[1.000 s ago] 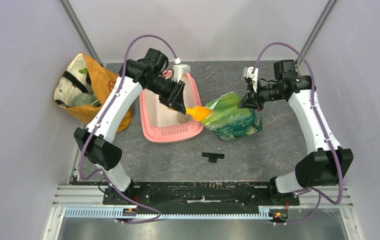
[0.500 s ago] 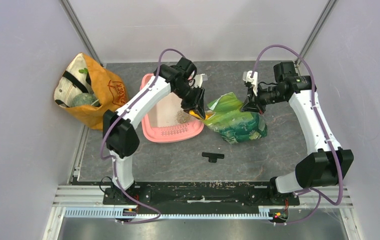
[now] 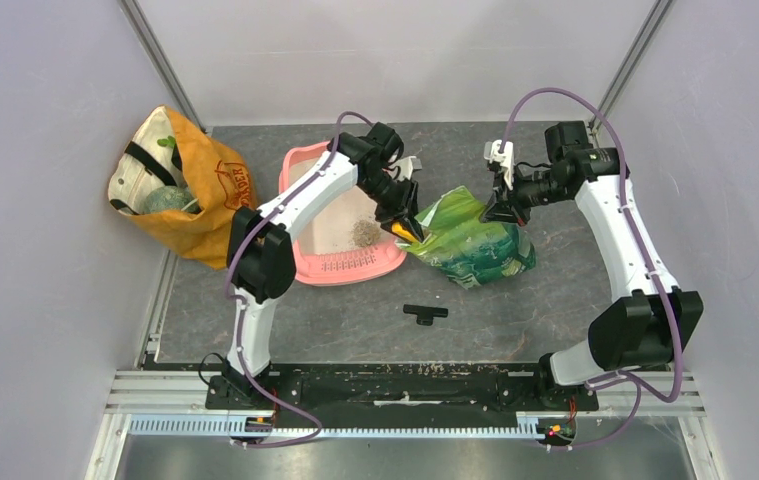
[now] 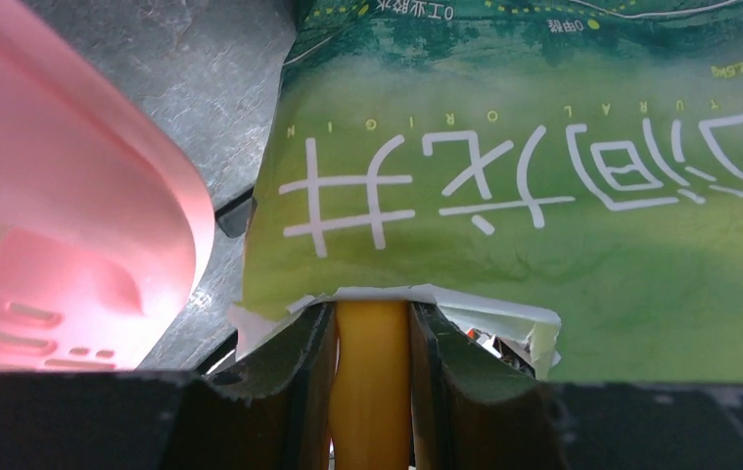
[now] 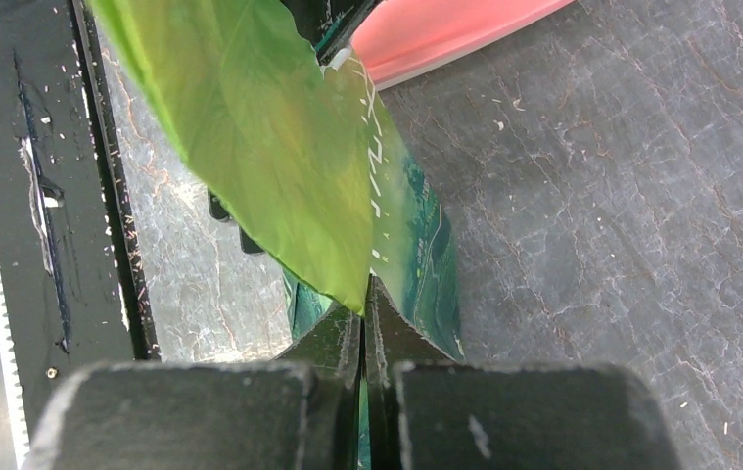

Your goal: Fill the litter box with clean litter

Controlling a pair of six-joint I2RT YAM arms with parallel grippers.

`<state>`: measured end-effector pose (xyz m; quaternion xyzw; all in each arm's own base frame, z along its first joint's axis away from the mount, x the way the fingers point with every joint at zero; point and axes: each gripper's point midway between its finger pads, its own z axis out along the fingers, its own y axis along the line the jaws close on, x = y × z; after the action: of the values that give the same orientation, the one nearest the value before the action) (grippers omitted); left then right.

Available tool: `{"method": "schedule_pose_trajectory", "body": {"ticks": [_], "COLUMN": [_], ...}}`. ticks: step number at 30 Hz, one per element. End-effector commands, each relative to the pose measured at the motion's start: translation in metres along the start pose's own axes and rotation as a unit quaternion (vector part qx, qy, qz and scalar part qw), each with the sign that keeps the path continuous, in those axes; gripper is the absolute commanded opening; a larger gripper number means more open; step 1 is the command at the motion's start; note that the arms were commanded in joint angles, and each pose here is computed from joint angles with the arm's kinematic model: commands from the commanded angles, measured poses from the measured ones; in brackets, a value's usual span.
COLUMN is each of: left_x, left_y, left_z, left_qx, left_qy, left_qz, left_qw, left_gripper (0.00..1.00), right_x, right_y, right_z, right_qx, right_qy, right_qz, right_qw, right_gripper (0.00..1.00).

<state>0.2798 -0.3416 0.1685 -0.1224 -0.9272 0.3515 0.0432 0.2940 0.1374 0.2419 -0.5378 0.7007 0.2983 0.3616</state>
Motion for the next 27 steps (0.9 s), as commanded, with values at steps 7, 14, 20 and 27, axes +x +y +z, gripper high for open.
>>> {"method": "schedule_pose_trajectory", "body": {"ticks": [7, 14, 20, 27], "left_x": [-0.001, -0.004, -0.011, -0.014], "left_y": [0.031, 0.045, 0.038, 0.007], "left_z": [0.052, 0.077, 0.088, 0.087], "left_qx": [-0.047, -0.043, -0.002, 0.06], "left_qy": [0.037, 0.053, 0.039, 0.026], "left_qz": [-0.06, -0.073, -0.056, -0.015], "left_qw": [0.996, 0.995, 0.998, 0.998], "left_gripper": [0.02, 0.02, 0.02, 0.02], "right_x": [-0.038, -0.036, -0.032, -0.035], "right_y": [-0.009, -0.01, -0.011, -0.012], "right_z": [0.001, 0.008, 0.012, 0.013], "right_qx": [0.0, -0.004, -0.008, -0.007], "right_qy": [-0.058, -0.06, -0.058, -0.063], "right_qz": [-0.041, -0.038, -0.034, -0.029], "right_qw": [0.997, 0.997, 0.998, 0.998], "right_gripper": [0.0, 0.0, 0.0, 0.0]}}
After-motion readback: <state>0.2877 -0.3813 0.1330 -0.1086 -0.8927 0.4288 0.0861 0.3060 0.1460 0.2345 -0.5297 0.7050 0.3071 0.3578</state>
